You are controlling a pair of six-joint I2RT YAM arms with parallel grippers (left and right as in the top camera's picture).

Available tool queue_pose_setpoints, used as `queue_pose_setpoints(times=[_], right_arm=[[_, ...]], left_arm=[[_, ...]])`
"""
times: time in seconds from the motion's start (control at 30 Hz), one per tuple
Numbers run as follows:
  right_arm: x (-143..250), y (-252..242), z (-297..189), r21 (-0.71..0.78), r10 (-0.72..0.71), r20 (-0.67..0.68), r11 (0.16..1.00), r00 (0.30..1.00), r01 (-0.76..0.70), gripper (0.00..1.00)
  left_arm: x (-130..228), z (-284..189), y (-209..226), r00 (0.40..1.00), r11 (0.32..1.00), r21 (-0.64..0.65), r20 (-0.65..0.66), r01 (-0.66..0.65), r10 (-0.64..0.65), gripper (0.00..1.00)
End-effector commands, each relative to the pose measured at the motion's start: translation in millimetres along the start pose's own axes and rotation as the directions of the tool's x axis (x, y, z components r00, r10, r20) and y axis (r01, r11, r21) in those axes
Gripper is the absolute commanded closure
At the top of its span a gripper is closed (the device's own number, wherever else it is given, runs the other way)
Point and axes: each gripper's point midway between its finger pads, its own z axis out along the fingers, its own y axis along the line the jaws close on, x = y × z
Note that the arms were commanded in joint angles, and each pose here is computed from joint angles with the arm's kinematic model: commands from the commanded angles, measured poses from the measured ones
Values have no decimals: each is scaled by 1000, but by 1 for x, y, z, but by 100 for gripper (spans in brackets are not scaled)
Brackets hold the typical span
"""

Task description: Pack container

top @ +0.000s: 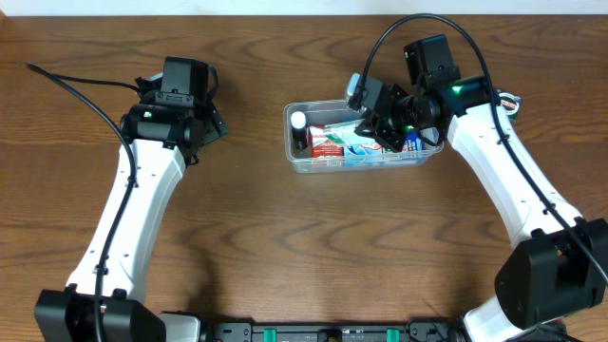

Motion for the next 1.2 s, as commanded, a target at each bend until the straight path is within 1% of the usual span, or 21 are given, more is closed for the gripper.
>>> queue_pose_setpoints(times=[0.0, 0.1, 0.33, 0.53, 0.63, 0.77, 0.87, 1.03, 1.17], right_arm=[[15, -3, 11, 17, 81, -64, 997, 995, -80, 83], [27, -2, 19, 11, 107, -100, 994, 989, -107, 83], [44, 10, 37, -54, 140, -130, 988, 982, -148, 83], [63, 14, 43, -60, 168, -173, 982, 970, -181, 83], [73, 12, 44, -36, 186, -203, 980, 961, -197, 74], [84, 2, 41, 24, 212, -240, 977, 947, -213, 57], [90, -6, 38, 61, 223, -258, 975, 940, -215, 48], [90, -18, 36, 96, 254, -230, 967, 939, -238, 44], [87, -22, 36, 107, 252, -215, 966, 943, -234, 44]], left_arm=[[1, 4, 3, 1000, 1000, -23, -4, -8, 8, 2], [1, 4, 3, 1000, 1000, -23, -4, -8, 8, 2], [1, 4, 3, 1000, 1000, -23, -4, -8, 8, 2], [1, 4, 3, 1000, 1000, -23, -4, -8, 8, 2], [1, 4, 3, 1000, 1000, -23, -4, -8, 8, 2], [1, 4, 3, 1000, 1000, -23, -4, -8, 8, 2], [1, 4, 3, 1000, 1000, -23, -4, -8, 8, 2], [1, 4, 3, 1000, 1000, -23, -4, -8, 8, 2], [1, 4, 3, 1000, 1000, -23, -4, -8, 8, 2]])
